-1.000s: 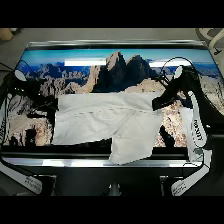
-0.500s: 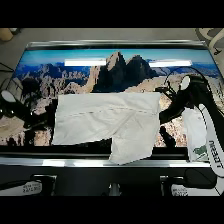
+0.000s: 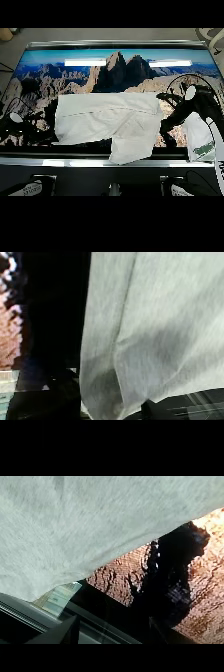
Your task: Fold the shirts.
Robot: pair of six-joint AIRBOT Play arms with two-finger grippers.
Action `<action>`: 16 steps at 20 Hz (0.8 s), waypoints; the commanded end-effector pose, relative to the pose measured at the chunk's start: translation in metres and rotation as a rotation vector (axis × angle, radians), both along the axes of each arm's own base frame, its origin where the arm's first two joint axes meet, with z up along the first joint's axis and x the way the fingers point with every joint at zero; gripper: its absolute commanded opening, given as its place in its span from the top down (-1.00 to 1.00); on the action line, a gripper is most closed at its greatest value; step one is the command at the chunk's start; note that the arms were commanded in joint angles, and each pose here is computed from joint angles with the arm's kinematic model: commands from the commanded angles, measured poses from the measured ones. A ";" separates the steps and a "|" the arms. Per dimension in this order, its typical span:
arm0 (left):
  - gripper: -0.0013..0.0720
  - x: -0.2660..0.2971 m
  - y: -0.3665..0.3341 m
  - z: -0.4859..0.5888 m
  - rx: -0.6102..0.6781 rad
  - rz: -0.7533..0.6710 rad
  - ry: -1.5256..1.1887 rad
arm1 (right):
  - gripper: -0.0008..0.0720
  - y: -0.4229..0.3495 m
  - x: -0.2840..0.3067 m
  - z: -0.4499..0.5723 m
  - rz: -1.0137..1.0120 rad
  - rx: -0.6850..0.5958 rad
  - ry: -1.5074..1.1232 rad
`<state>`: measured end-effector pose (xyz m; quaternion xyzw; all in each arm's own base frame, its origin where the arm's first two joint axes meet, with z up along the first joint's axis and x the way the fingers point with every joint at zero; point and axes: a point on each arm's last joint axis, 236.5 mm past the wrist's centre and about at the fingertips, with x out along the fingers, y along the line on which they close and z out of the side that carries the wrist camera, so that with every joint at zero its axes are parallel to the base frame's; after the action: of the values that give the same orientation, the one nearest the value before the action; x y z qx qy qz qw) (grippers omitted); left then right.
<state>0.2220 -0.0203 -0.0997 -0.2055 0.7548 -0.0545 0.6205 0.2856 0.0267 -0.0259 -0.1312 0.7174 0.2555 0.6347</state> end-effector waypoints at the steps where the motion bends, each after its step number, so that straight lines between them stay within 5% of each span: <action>1: -0.04 0.008 -0.003 -0.005 -0.003 0.022 -0.039 | -0.19 0.001 -0.004 -0.002 0.000 0.001 0.006; 5: 0.89 0.016 -0.006 -0.005 -0.015 0.045 -0.068 | -0.22 0.016 -0.037 -0.025 -0.023 0.061 0.070; 8: 0.89 0.016 -0.006 -0.005 -0.016 0.047 -0.069 | -0.37 0.040 -0.063 -0.039 -0.078 0.156 0.067; 16: 0.89 0.015 -0.007 0.001 -0.017 0.042 -0.076 | -0.26 0.066 -0.088 -0.080 -0.239 0.244 0.064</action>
<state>0.2378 -0.0266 -0.1015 -0.2250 0.7263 -0.0540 0.6472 0.1992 0.0850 -0.0951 0.0169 0.7203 0.2770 0.6358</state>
